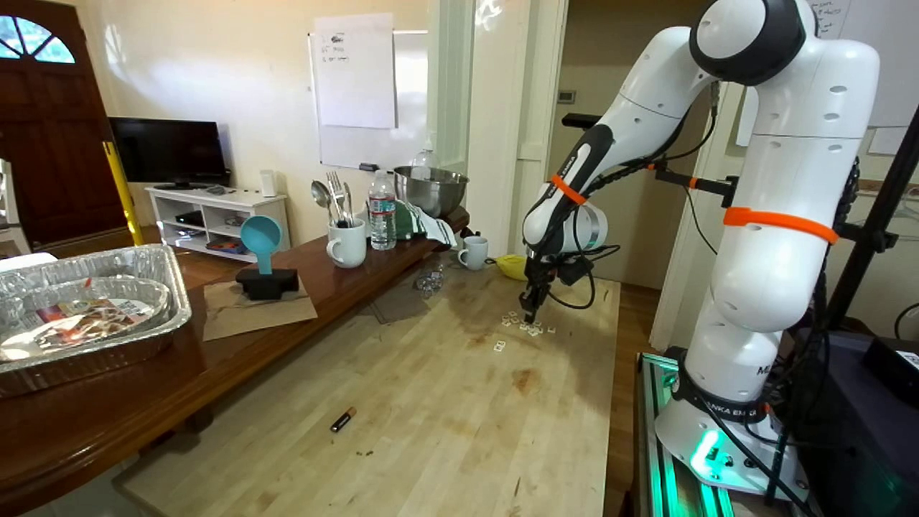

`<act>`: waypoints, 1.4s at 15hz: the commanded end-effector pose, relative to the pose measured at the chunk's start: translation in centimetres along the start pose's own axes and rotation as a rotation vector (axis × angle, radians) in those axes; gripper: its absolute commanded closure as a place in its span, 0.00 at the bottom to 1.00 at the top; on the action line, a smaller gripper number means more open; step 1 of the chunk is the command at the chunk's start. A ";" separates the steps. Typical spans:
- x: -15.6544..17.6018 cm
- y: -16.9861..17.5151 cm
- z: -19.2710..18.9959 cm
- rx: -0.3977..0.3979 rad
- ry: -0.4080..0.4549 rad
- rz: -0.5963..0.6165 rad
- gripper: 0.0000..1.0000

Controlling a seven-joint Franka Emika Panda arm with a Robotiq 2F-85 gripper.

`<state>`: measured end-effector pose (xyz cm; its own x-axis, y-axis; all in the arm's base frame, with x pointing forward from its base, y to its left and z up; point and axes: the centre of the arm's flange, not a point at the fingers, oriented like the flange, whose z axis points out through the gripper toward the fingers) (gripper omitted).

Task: Move the word pieces on the table

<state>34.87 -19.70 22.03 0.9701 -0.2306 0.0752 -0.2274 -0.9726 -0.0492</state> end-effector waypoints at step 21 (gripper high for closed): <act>0.6 0.4 2.5 -0.002 0.039 0.014 1.00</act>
<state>35.32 -19.64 21.53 0.9609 -0.2448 0.1291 -0.2407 -0.9695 -0.0469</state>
